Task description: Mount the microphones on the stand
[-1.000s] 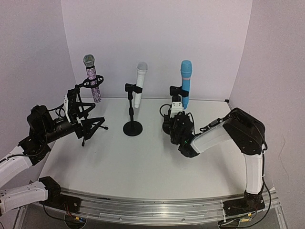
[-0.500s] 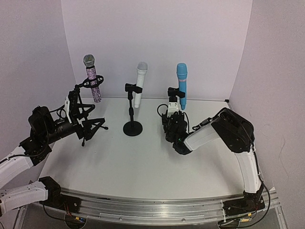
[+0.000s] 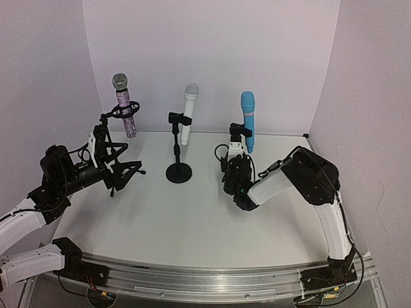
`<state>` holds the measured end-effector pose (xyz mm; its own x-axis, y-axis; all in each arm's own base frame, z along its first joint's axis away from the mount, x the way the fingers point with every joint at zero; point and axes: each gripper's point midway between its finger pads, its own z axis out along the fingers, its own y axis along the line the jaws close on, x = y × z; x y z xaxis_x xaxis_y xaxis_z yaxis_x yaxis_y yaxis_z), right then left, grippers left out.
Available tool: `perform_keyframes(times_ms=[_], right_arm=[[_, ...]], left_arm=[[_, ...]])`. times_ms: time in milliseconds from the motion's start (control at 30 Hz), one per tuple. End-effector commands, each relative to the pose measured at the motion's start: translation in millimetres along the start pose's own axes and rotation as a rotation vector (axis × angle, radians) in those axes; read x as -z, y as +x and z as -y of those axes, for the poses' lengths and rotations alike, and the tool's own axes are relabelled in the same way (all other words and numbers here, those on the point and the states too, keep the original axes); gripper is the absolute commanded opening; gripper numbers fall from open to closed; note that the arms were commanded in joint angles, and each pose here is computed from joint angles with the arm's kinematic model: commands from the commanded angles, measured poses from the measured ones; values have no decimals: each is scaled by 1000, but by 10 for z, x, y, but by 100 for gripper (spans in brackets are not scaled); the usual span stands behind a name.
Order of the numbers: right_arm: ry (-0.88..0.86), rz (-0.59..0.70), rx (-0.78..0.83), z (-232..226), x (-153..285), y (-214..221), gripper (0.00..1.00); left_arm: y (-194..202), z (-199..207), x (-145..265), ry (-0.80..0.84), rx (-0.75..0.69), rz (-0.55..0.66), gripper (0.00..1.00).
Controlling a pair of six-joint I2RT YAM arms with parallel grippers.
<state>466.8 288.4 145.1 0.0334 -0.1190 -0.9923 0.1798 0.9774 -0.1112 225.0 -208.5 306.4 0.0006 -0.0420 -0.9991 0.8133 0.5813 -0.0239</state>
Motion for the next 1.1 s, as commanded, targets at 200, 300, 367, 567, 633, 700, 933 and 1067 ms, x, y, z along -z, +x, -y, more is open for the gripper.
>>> perform_keyframes(times_ms=[200, 300, 367, 567, 633, 700, 933, 1067], right_arm=[[32, 33, -119, 91, 24, -88, 0], [24, 36, -122, 78, 44, -122, 13], [15, 39, -122, 66, 55, -147, 31], [-2, 41, -126, 66, 110, -200, 49], [-11, 42, -124, 52, 137, -214, 52], [-22, 43, -123, 28, 179, -231, 55], [-82, 37, -118, -81, 430, -250, 67], [-108, 27, -102, -120, 645, -254, 85]], left_arm=[[-141, -34, 35, -22, -36, 45, 96], [-138, -39, 33, -23, -36, 46, 96], [-136, -42, 31, -24, -36, 47, 96], [-146, -43, 39, -27, -37, 48, 96], [-150, -42, 42, -27, -38, 50, 96], [-155, -41, 45, -27, -38, 51, 96], [-140, -41, 54, -29, -38, 50, 96], [-82, -71, 71, -44, -34, 42, 96]])
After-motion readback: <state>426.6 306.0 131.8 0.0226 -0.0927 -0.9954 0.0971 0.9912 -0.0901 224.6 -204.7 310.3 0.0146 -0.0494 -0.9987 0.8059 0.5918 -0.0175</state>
